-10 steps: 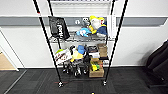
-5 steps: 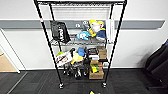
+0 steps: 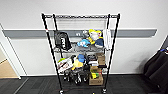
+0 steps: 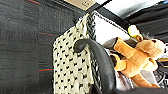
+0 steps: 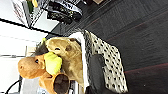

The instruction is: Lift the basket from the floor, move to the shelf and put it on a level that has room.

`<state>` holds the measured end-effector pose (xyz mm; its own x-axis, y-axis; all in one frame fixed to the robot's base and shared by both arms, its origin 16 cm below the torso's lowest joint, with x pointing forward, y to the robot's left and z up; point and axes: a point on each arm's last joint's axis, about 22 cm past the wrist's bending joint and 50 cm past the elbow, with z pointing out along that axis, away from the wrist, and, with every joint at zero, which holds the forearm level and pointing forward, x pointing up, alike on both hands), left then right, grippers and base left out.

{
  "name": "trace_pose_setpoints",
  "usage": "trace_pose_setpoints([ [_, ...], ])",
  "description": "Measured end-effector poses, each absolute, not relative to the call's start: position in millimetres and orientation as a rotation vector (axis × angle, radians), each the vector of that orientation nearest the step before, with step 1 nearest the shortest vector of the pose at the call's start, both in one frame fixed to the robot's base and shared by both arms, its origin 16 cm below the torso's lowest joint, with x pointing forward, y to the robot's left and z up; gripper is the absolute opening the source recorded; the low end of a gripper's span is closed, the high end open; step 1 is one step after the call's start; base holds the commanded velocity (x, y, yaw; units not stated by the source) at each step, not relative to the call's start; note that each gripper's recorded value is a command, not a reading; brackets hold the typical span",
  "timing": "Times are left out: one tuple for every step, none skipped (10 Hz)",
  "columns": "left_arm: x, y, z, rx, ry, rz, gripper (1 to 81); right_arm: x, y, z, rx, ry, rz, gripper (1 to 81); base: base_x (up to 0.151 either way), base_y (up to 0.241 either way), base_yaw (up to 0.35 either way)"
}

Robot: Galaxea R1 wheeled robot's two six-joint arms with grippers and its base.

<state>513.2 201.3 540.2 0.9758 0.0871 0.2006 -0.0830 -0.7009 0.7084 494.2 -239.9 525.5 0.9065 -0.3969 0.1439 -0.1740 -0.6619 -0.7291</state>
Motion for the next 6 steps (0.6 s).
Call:
trace_pose_setpoints([
  [503, 200, 542, 2.330, 0.005, 0.258, 1.0, 479, -236, 524, -2.298, 0.415, -0.346, 1.0, 0.000, 0.000, 0.000],
  [495, 200, 547, 2.329, 0.008, 0.239, 1.0, 471, -234, 529, -2.291, 0.428, -0.339, 1.0, 0.000, 0.000, 0.000],
  [485, 203, 553, 2.328, 0.014, 0.221, 1.0, 463, -231, 536, -2.284, 0.432, -0.326, 1.0, 0.000, 0.000, 0.000],
  [477, 204, 559, 2.325, 0.021, 0.208, 1.0, 457, -230, 546, -2.275, 0.435, -0.318, 1.0, 0.000, 0.000, 0.000],
  [469, 204, 564, 2.322, 0.028, 0.196, 1.0, 451, -232, 555, -2.270, 0.442, -0.315, 1.0, 0.000, 0.000, 0.000],
  [462, 201, 568, 2.317, 0.037, 0.188, 1.0, 444, -236, 564, -2.270, 0.446, -0.306, 1.0, 0.000, 0.000, 0.000],
])
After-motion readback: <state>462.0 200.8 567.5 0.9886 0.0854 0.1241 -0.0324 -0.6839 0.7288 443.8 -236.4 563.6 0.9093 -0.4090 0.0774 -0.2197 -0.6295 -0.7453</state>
